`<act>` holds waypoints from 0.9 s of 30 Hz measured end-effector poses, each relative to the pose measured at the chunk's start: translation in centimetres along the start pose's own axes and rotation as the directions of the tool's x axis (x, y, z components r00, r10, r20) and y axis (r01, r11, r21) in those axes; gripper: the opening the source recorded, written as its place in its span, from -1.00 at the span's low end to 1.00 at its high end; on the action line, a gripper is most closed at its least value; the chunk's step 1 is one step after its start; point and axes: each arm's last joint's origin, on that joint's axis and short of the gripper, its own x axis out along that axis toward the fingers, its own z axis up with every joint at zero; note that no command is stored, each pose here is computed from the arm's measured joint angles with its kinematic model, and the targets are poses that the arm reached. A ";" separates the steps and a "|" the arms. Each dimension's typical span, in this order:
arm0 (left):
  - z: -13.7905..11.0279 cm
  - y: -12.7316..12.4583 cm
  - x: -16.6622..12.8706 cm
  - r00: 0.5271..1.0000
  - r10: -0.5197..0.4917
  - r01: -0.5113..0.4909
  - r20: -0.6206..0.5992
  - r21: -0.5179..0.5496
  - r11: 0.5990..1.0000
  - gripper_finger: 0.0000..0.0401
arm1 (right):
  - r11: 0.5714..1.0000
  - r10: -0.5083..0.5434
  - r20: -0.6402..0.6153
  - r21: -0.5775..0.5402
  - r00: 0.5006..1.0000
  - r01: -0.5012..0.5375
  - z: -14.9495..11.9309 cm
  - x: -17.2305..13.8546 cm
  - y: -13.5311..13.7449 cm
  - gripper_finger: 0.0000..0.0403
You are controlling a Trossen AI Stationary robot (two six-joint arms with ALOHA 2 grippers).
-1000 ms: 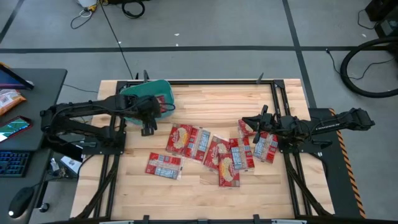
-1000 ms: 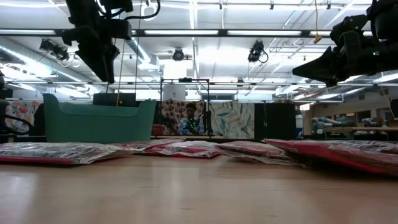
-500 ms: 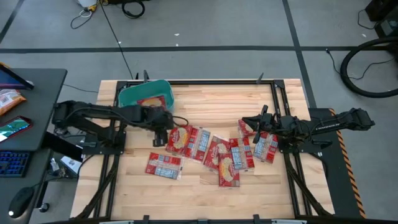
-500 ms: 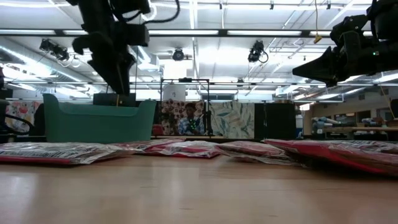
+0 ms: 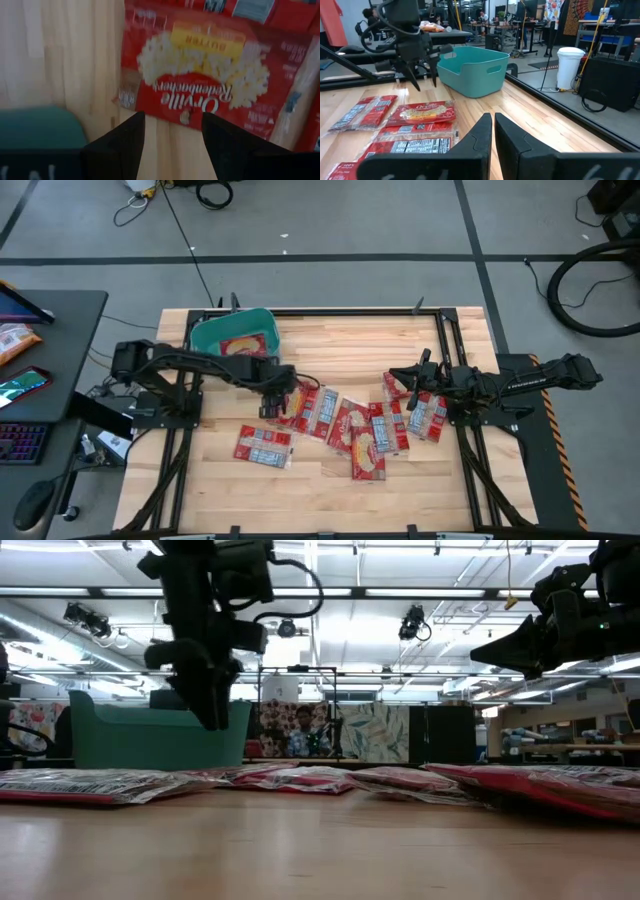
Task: Sort popcorn bags into baskets
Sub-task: Put the red popcorn bag into the green bin
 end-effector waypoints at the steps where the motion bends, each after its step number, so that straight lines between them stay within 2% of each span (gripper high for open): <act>1: 0.4 0.0 0.0 1.000 0.001 -0.001 0.006 0.014 1.000 -0.01 | 1.000 0.000 0.001 0.000 1.000 0.000 0.0 0.0 0.0 -0.87; 6: 2.2 0.9 0.3 0.999 0.025 -0.027 0.033 0.052 0.998 -0.01 | 1.000 0.000 0.000 0.000 1.000 0.000 0.0 0.0 0.0 -0.87; 11: 3.4 2.5 1.0 0.998 0.040 -0.042 0.046 0.044 0.998 -0.01 | 1.000 0.001 0.001 0.001 1.000 -0.001 0.0 0.0 0.0 -0.87; 27: 5.3 7.1 4.8 0.997 -0.062 0.062 0.040 0.022 0.998 -0.01 | 1.000 0.007 0.006 0.003 1.000 -0.007 0.1 0.0 0.0 -0.87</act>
